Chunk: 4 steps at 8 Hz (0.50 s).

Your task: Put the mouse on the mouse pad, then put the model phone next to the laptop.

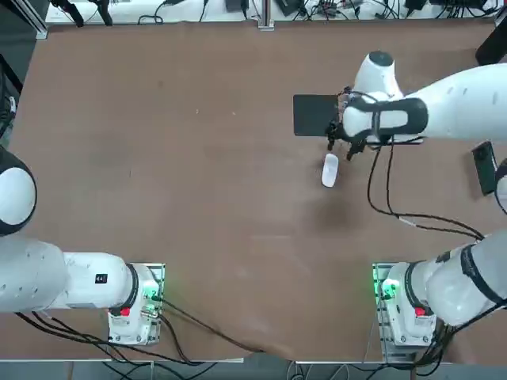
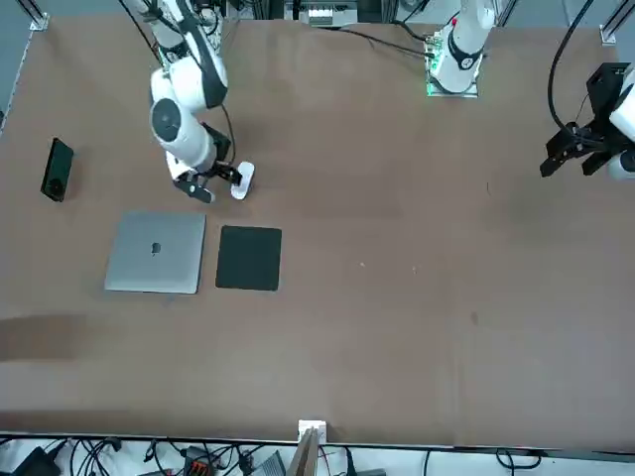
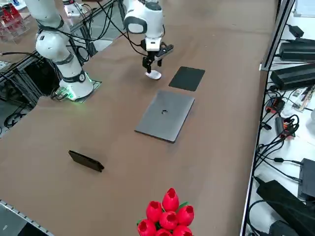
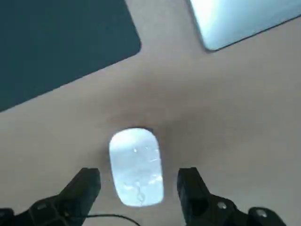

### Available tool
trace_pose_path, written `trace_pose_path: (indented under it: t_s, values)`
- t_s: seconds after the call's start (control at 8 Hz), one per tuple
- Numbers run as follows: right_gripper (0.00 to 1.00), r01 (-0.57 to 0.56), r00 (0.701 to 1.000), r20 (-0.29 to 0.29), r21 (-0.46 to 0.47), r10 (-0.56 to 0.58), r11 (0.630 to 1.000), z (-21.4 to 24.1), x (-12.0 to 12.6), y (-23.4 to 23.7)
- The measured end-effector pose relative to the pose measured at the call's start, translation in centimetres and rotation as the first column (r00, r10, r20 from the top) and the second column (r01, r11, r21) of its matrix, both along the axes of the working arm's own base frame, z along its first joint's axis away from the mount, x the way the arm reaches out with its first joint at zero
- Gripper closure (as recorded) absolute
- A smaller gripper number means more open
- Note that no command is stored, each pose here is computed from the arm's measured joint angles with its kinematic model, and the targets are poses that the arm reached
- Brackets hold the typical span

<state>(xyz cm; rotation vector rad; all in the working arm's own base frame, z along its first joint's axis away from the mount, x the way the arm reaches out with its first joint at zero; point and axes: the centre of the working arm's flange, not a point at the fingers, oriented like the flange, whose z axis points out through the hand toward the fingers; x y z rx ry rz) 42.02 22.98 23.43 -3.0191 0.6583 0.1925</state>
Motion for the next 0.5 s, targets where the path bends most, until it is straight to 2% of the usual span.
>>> trace_pose_path:
  t_s: [0.25,0.5]
  values:
    - [0.0,0.018,0.999,0.029,-0.006,-0.018,1.0,-1.9,-1.9,0.4]
    - [0.01,0.018,1.0,0.026,-0.009,-0.018,1.0,-2.2,-2.2,0.3]
